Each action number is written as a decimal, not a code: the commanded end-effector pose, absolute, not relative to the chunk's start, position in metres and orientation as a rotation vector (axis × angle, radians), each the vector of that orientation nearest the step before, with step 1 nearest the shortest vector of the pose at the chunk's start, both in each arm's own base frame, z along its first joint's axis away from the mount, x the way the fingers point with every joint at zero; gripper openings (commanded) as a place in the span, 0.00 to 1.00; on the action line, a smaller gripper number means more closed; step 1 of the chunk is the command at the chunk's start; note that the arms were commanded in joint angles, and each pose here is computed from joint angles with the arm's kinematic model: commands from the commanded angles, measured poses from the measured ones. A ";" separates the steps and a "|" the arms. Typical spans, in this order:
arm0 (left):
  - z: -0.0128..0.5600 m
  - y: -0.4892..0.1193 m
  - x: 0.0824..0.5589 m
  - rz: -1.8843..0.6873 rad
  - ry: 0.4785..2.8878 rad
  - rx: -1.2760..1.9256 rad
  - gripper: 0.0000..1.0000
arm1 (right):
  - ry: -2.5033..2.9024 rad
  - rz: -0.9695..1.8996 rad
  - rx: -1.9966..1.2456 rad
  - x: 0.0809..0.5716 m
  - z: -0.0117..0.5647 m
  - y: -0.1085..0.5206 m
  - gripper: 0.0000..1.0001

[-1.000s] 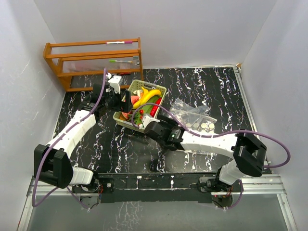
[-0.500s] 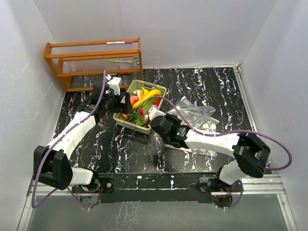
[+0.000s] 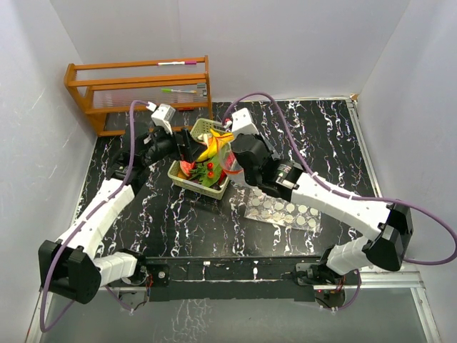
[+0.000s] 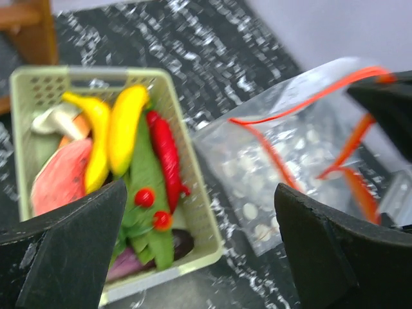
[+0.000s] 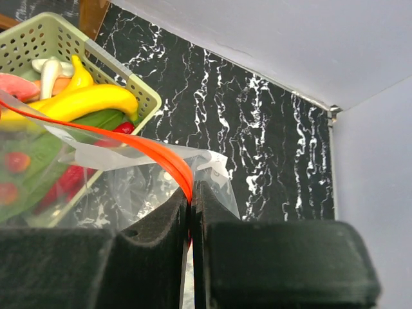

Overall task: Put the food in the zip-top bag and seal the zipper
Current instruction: Pick up the zipper food storage bag at the center of the board.

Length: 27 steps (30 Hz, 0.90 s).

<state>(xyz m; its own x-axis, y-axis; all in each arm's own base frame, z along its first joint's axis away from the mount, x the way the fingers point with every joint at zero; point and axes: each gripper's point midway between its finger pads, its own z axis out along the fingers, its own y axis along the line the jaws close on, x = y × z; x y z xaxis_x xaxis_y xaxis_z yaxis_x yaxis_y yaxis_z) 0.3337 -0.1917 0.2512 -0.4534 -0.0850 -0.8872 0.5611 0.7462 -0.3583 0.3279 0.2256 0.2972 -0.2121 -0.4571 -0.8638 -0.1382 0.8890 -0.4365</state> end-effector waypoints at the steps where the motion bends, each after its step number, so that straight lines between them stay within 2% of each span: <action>1: 0.307 -0.221 0.328 -1.040 1.697 0.375 0.97 | 1.794 -0.198 -0.296 0.339 0.313 0.229 0.08; 4: 0.315 -0.231 0.332 -1.145 1.683 0.326 0.96 | 1.776 -0.159 -0.254 0.345 0.321 0.231 0.08; 9: 0.319 -0.240 0.334 -1.291 1.694 0.239 0.83 | 1.752 -0.159 -0.215 0.352 0.327 0.227 0.08; 12: 0.304 -0.245 0.333 -1.340 1.766 0.202 0.80 | 1.735 -0.166 -0.196 0.354 0.334 0.224 0.08; 19: 0.292 -0.254 0.324 -1.474 1.805 0.140 0.78 | 1.680 -0.196 -0.172 0.367 0.346 0.223 0.08; 27: 0.278 -0.264 0.323 -1.483 1.839 0.141 0.79 | 1.652 -0.213 -0.177 0.384 0.354 0.238 0.08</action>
